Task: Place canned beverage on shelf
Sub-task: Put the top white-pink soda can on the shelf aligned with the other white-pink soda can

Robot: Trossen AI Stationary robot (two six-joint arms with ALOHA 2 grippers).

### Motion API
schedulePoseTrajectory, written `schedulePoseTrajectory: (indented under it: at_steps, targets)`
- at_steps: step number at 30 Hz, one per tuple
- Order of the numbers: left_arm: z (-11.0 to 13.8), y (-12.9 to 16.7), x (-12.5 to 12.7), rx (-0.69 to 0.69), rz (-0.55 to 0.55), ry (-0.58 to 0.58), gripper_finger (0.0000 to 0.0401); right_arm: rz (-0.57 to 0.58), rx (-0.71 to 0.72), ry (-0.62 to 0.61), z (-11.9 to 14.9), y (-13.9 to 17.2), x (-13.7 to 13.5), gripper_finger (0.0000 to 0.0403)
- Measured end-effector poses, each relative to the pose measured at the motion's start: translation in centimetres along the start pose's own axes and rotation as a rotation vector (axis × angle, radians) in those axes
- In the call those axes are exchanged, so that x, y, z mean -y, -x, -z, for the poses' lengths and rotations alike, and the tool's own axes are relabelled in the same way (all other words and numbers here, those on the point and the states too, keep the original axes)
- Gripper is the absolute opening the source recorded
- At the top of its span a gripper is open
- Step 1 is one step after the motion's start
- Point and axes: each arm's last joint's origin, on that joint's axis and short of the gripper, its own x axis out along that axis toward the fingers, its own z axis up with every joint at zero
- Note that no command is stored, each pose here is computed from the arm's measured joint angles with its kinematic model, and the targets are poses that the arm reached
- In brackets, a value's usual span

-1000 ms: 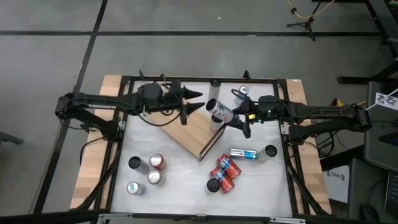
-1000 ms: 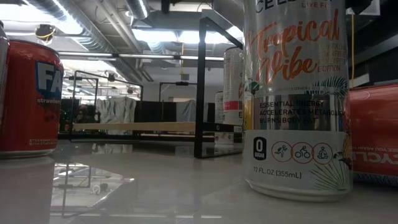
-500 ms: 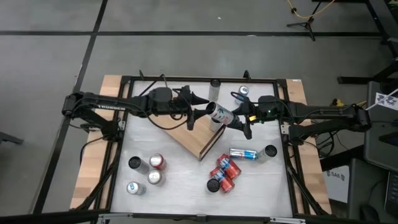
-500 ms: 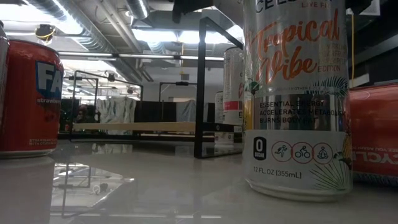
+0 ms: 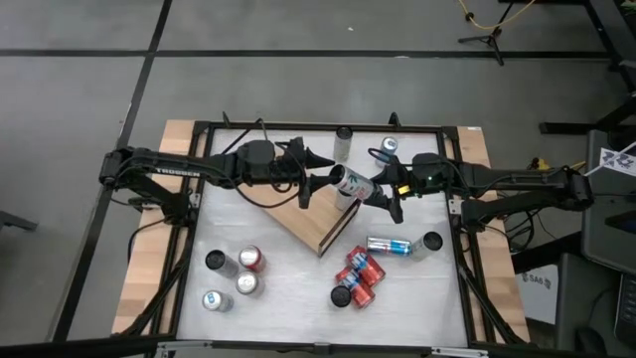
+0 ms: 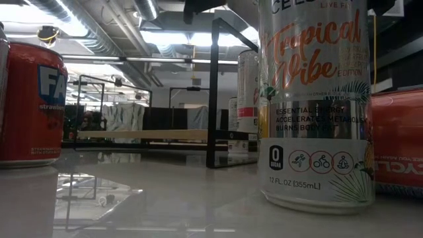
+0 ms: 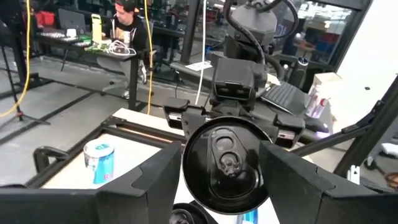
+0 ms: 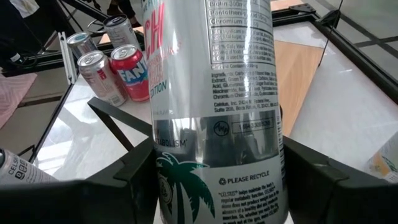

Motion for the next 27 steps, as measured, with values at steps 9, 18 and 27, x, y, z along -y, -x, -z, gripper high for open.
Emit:
schedulePoseTrajectory:
  at_steps: [9, 18, 27]
  targets:
    - [0.01, 0.0, 0.06, -0.004, 0.02, -0.027, 0.0212, 0.002, -0.013, -0.002, 0.13, 0.0, 0.02, 0.0253]
    - [0.05, 0.01, 0.23, -0.016, 0.075, -0.029, 0.0212, 0.002, -0.014, -0.002, 0.13, 0.0, 0.02, 0.0253]
    - [0.06, 0.01, 0.23, -0.017, 0.077, -0.031, 0.0218, 0.002, -0.013, -0.002, 0.13, 0.0, 0.02, 0.0253]
